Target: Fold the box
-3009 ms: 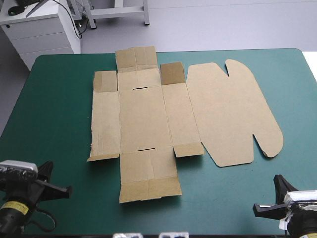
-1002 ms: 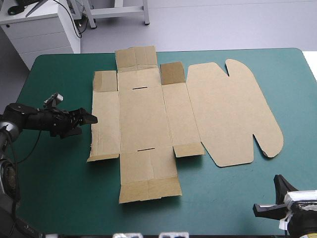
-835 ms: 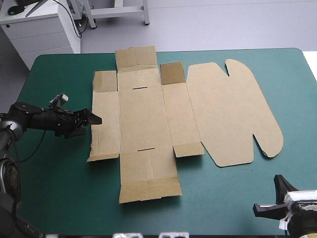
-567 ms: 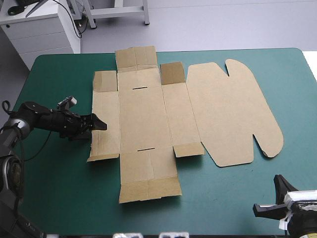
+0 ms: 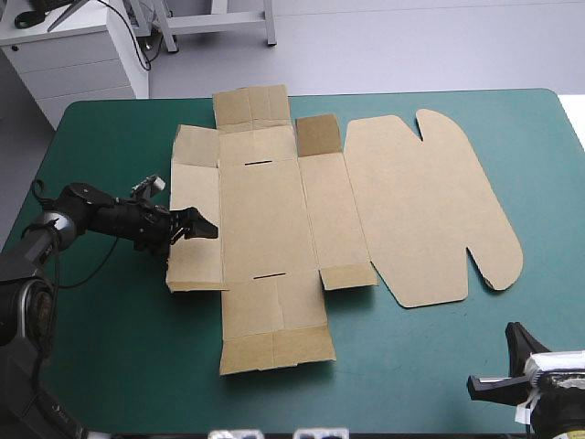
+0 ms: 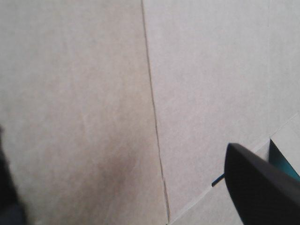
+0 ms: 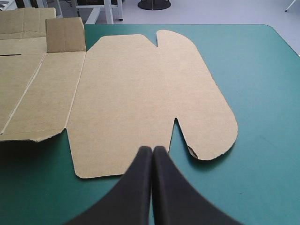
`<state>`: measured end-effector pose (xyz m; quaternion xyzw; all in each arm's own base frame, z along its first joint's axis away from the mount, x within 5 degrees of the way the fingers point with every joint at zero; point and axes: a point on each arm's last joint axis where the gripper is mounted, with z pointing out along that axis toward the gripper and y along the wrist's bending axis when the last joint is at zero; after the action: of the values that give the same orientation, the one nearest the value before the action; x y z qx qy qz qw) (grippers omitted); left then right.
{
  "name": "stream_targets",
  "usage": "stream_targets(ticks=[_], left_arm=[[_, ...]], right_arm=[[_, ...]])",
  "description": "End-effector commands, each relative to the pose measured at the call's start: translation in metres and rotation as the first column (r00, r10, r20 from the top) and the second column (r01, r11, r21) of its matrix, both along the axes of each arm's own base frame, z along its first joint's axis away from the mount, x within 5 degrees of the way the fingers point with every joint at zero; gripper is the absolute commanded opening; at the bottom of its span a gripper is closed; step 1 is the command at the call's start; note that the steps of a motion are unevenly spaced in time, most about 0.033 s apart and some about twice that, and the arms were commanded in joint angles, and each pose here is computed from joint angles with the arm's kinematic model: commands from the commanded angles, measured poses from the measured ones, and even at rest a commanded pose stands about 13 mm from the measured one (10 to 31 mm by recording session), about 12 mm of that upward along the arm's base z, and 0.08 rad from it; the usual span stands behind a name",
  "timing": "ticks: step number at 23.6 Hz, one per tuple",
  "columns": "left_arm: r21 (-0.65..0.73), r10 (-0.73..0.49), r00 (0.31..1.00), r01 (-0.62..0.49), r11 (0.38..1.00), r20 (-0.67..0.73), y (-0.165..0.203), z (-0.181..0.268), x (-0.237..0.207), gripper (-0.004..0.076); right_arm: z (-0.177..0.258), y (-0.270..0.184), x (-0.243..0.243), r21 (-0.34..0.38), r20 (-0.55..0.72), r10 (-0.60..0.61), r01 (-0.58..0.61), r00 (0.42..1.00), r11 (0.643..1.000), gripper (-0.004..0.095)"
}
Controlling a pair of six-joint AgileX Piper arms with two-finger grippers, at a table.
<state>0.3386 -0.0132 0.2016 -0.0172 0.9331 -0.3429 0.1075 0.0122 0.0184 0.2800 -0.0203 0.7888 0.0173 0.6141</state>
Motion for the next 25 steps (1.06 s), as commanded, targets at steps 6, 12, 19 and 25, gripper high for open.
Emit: stream_targets(ticks=[6,12,19,25], left_arm=[[-0.054,0.002,1.000,-0.001,0.999,0.006,-0.012,0.004,0.002,0.0601],[-0.045,0.002,1.000,-0.001,0.999,0.002,-0.004,0.005,0.001,0.0008],[-0.044,-0.079,0.997,0.079,0.996,-0.003,-0.004,0.017,0.002,-0.0008],[0.112,-0.214,0.976,0.216,0.970,-0.030,0.006,0.048,0.008,-0.0008]], right_arm=[[0.015,0.000,-0.006,-0.002,0.120,-0.015,0.015,0.993,1.000,-0.0019],[0.015,0.000,-0.006,-0.002,0.120,-0.015,0.015,0.993,1.000,-0.0019],[0.015,0.000,-0.006,-0.002,0.120,-0.015,0.015,0.993,1.000,-0.0019],[0.015,0.000,-0.006,-0.002,0.122,-0.015,0.016,0.992,1.000,-0.0019]])
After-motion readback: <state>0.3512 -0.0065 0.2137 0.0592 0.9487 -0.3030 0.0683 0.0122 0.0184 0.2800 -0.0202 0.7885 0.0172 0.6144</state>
